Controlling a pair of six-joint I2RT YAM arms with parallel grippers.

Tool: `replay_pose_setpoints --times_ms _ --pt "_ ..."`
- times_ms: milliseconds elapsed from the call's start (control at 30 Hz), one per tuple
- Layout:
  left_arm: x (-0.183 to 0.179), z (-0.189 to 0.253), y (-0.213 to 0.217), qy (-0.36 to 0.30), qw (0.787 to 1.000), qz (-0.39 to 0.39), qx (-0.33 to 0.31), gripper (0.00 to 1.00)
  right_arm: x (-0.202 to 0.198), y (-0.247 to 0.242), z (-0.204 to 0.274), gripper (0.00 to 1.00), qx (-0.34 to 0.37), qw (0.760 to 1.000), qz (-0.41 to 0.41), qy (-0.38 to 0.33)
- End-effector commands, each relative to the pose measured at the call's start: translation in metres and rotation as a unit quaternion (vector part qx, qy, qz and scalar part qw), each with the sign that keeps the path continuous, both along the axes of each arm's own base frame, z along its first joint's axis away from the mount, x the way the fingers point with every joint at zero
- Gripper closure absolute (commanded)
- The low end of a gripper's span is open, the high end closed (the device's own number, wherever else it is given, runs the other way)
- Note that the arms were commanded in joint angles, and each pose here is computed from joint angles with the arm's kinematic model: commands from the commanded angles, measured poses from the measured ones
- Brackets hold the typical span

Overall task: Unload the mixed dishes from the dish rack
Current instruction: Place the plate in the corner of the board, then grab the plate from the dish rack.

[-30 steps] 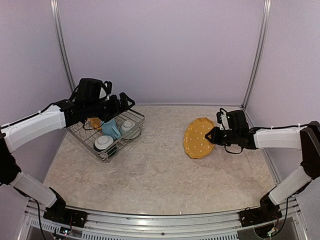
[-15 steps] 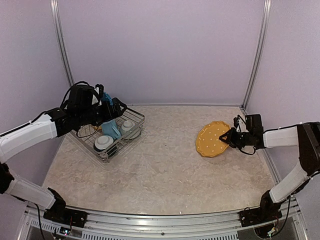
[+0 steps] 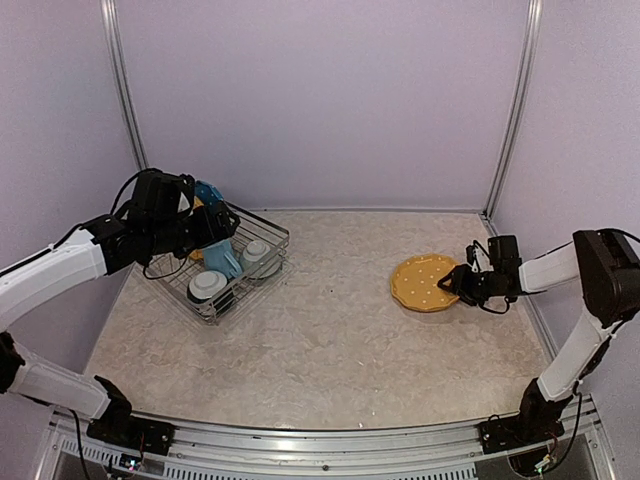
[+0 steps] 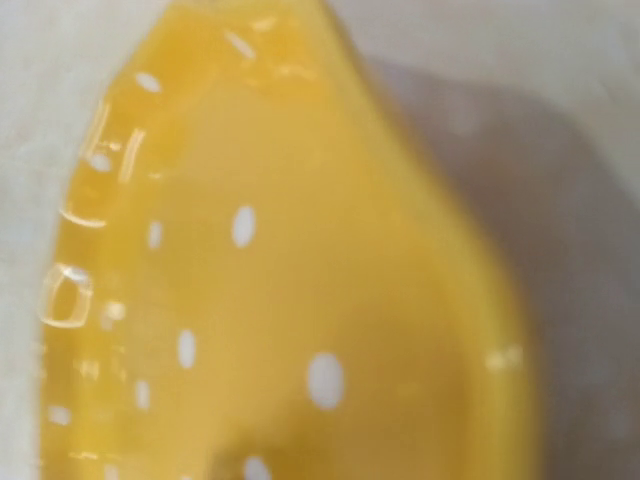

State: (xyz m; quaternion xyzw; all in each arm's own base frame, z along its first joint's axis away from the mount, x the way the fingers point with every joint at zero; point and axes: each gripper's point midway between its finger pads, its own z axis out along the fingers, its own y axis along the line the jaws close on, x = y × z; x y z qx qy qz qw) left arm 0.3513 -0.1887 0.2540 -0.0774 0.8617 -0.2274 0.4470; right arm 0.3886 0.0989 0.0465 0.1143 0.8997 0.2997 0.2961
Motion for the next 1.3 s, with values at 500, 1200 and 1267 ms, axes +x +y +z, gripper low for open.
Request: replay_pose_setpoints --times_ms 500,1200,1267 --pt "0.055 0.007 0.131 0.06 0.975 0.207 0.059 0.01 0.0 -0.045 0.0 0.01 -0.166 0.985 -0.042 0.009" --pt "0.162 -0.047 0.138 0.176 0.936 0.213 0.218 0.15 -0.016 -0.061 0.052 0.0 -0.252 0.965 -0.066 -0.031" --pt "0.168 -0.06 0.135 0.193 0.932 0.204 0.229 0.17 -0.016 -0.061 0.055 0.0 -0.254 0.964 -0.066 -0.033"
